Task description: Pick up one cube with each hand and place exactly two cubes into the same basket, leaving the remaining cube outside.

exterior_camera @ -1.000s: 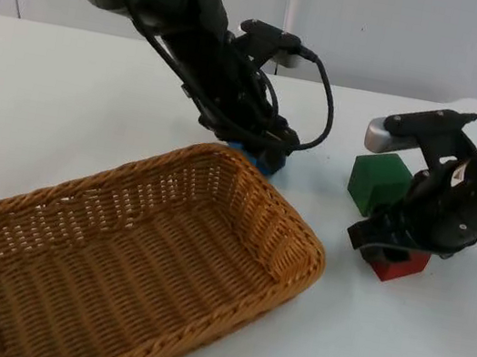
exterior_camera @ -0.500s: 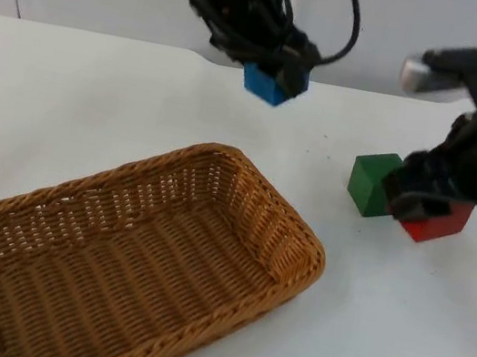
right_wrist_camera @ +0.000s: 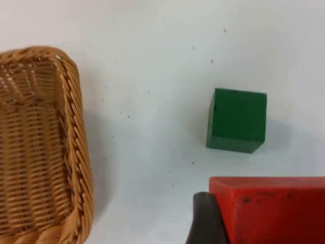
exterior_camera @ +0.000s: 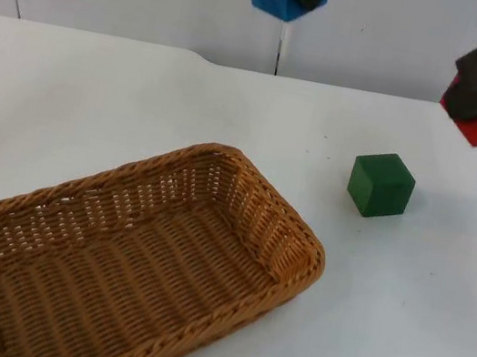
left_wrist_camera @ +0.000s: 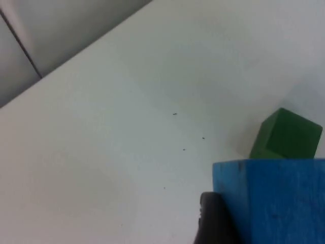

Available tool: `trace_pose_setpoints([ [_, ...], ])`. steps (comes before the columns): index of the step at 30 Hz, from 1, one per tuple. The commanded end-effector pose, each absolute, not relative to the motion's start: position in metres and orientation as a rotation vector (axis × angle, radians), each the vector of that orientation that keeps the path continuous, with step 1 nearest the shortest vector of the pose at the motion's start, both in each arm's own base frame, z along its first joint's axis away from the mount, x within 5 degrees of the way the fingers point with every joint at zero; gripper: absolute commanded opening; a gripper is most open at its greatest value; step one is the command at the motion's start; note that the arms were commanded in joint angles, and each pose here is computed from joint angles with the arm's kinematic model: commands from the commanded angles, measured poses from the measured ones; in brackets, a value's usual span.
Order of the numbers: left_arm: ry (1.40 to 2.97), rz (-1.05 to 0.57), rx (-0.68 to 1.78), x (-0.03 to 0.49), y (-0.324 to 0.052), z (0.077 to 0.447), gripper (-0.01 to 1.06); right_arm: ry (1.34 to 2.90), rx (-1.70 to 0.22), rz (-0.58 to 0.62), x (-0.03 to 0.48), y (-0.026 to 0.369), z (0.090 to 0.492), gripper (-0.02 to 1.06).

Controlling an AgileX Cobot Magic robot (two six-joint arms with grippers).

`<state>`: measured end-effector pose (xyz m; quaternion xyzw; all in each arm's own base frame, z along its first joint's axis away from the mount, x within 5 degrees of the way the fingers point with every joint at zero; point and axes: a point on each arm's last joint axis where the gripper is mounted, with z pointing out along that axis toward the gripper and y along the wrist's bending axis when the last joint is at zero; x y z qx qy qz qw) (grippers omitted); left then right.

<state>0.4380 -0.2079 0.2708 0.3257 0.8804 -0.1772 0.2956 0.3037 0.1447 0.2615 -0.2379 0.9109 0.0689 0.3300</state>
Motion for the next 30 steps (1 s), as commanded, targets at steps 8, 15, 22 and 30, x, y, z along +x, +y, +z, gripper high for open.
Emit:
trace_pose_setpoints([
  [8, 2.382, -0.413, 0.859, 0.430, -0.200, 0.286, 0.00, 2.355, -0.624, 0.185, 0.301, 0.144, 0.270, 0.00],
  [15, 2.456, -0.343, 0.863, 0.428, -0.194, 0.282, 0.00, 2.348, -0.618, 0.190, 0.302, 0.145, 0.271, 0.00],
  [22, 2.503, -0.290, 0.890, 0.421, -0.188, 0.271, 0.00, 2.339, -0.616, 0.191, 0.302, 0.145, 0.271, 0.00],
  [30, 2.481, -0.264, 0.837, 0.402, -0.170, 0.274, 0.00, 2.336, -0.617, 0.189, 0.304, 0.145, 0.270, 0.00],
])
